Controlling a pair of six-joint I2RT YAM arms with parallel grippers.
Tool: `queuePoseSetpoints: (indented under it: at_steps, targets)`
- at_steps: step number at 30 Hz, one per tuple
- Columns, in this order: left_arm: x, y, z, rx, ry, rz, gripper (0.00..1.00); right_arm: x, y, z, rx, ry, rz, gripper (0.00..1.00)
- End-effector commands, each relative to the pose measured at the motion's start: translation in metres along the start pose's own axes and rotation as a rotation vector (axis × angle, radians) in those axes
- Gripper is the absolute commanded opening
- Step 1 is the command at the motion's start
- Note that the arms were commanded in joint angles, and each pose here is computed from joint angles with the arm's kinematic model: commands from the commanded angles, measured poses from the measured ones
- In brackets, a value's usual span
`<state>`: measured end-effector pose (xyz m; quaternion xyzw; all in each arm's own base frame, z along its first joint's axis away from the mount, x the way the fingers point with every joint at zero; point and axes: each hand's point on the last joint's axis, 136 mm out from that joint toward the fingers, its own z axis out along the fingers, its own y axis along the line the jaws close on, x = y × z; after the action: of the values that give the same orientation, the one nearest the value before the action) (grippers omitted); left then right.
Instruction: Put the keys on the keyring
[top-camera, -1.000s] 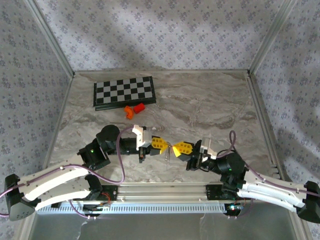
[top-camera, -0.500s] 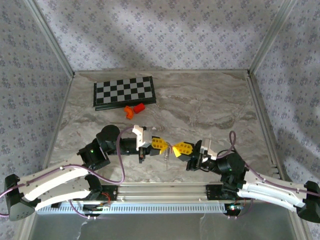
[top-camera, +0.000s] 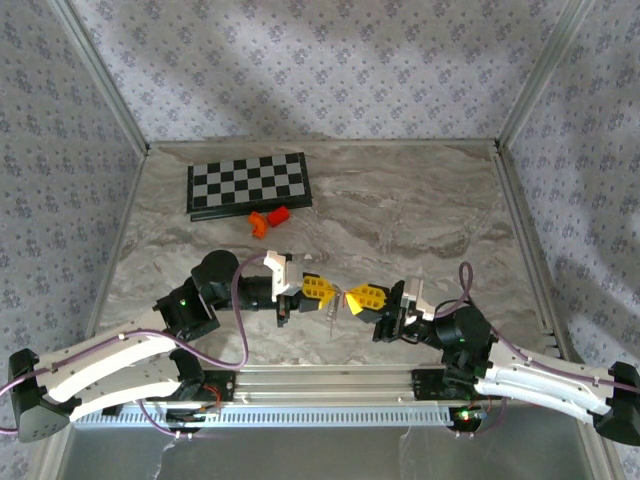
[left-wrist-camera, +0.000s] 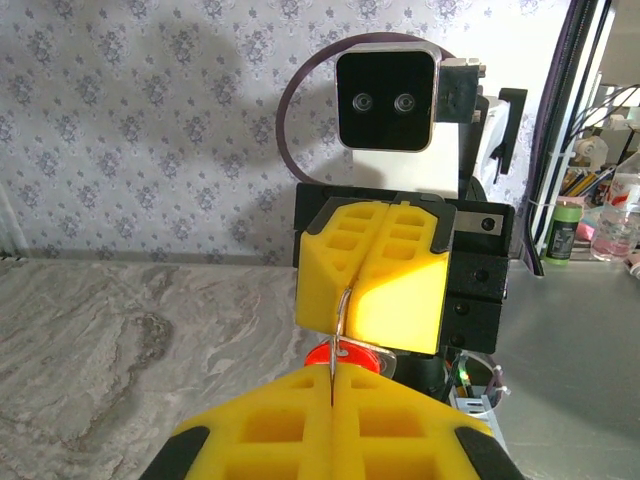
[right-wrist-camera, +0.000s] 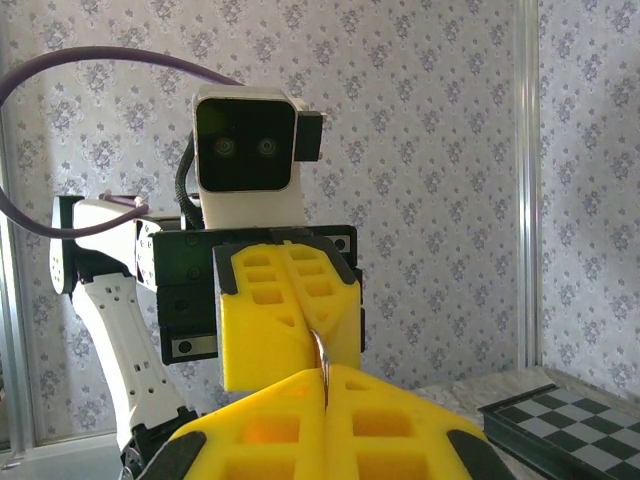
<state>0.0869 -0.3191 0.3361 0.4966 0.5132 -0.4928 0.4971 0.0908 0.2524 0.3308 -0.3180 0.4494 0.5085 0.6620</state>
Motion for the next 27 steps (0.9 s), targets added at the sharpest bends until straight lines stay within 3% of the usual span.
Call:
queuePoseSetpoints:
  at_steps: [1, 27]
  targets:
    - [-0.0268, -0.0092, -0.0042, 0.033, -0.068, 0.044, 0.0, -0.0107, 0.0013, 0.0015, -0.001, -0.03, -0.021, 0.0]
    - [-0.0275, -0.0099, -0.0028, 0.038, -0.067, 0.041, 0.0, -0.0077, 0.0015, 0.002, -0.003, -0.024, -0.025, 0.0]
